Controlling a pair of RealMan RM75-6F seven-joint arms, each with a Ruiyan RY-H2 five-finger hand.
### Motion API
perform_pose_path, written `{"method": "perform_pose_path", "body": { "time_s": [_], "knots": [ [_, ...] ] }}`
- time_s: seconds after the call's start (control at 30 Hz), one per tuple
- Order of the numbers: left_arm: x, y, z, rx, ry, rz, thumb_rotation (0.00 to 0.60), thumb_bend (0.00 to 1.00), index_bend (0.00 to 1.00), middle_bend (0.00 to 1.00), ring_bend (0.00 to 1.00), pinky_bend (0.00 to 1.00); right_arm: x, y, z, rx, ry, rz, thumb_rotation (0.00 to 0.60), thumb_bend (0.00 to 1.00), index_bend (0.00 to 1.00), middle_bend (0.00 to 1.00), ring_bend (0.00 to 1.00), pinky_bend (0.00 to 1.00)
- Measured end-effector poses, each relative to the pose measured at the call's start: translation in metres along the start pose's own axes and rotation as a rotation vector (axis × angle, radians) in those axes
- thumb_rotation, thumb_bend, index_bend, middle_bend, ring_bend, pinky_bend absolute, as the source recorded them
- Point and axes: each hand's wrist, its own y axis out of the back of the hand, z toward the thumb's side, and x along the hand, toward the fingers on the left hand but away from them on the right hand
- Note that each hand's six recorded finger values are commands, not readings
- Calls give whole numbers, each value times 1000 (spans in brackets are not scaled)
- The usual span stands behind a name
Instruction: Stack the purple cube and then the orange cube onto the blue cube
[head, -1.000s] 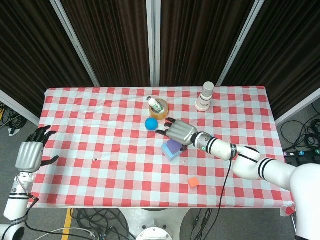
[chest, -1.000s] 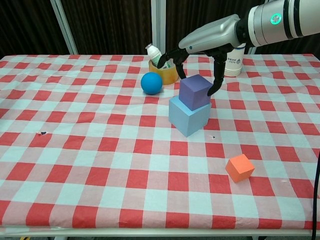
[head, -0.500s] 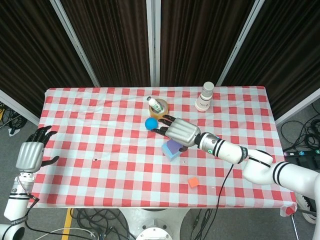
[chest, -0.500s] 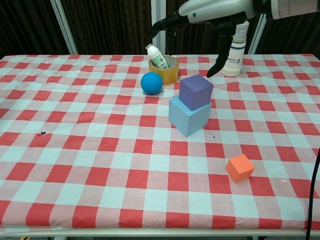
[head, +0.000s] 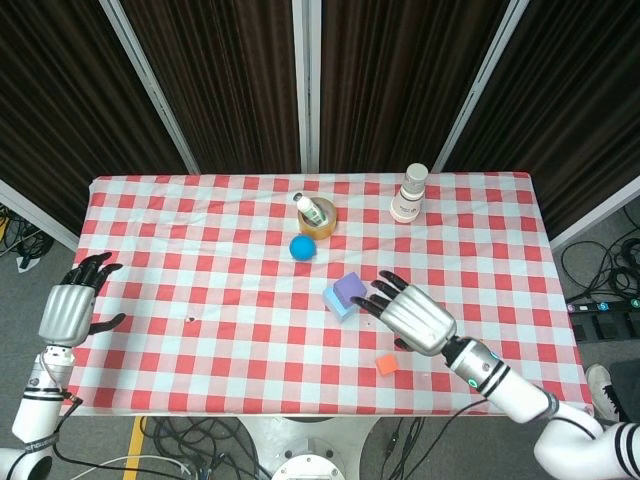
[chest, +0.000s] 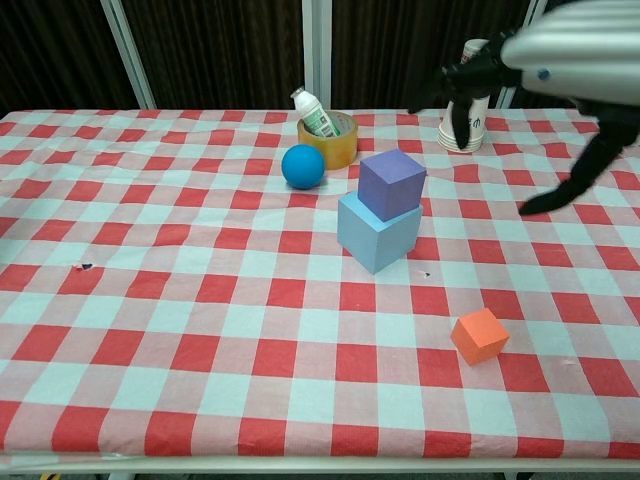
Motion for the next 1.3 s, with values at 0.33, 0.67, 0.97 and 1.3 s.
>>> {"method": "perform_pose_path", "body": {
  "time_s": [0.33, 0.67, 0.97, 1.3],
  "knots": [
    [-1, 2, -1, -19, -1, 4, 600, 111, 287, 245, 161, 286, 24, -73, 24, -104, -136, 63, 600, 8, 205, 434, 207, 147],
    [-1, 0, -5, -25, 11, -5, 600, 112, 286, 244, 161, 286, 14, -106, 26, -50, -128, 126, 600, 41, 205, 433, 207, 147],
    [0, -1, -8, -27, 17, -5, 600, 112, 286, 244, 161, 286, 7, -112, 27, -69, -95, 148, 600, 41, 205, 427, 206, 143],
    [-1, -1, -9, -29, 22, -8, 600, 112, 286, 244, 162, 286, 1, -120, 34, -82, -72, 169, 600, 57, 205, 427, 207, 143]
  ]
}}
